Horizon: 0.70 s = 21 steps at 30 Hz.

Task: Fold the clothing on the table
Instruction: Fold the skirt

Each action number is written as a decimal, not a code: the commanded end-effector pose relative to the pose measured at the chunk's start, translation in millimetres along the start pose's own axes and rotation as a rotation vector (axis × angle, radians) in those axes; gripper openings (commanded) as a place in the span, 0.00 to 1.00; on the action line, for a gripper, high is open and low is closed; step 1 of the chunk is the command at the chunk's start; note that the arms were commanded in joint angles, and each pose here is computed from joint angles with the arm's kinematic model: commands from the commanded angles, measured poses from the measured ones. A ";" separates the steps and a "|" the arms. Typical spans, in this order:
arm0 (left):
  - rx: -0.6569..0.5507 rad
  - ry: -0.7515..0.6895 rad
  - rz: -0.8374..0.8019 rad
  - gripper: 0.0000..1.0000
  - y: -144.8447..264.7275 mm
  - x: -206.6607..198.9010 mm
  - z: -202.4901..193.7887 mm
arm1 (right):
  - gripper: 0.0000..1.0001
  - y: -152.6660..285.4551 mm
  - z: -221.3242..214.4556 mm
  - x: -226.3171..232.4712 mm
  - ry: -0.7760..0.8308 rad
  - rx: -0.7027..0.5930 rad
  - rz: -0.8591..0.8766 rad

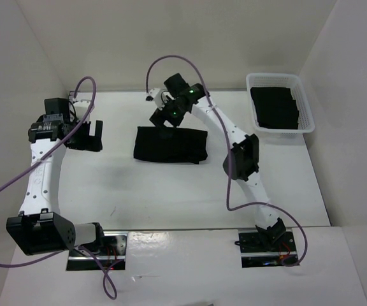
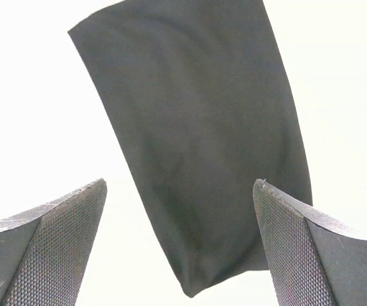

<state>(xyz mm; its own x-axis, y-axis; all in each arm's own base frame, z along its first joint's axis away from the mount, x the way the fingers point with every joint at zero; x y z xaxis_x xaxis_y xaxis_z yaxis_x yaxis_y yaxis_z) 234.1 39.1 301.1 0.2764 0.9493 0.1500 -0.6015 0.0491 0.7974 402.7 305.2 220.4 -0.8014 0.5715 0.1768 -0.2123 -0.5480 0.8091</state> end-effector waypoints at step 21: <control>0.043 0.042 -0.237 0.99 -75.6 -0.7 15.2 | 0.95 53.5 -150.9 -63.5 -0.429 0.083 -0.035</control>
<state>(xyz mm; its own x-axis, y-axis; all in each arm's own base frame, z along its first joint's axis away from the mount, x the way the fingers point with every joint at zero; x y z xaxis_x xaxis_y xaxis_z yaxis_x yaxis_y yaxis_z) 272.8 35.4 265.9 0.3493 0.9370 0.0068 -0.5295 0.1914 0.8264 333.3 154.2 155.1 -0.5154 0.7958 0.3180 -0.0649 -0.4062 0.9115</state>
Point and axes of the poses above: each gripper's point midway between its finger pads, its own y axis back along the fingers, its own x axis along the line the jaws close on, z = x × y, the point moved 10 cm from there along y, back along the fingers, and after that the axes turned 13 degrees about -y, right-handed, at the moved point
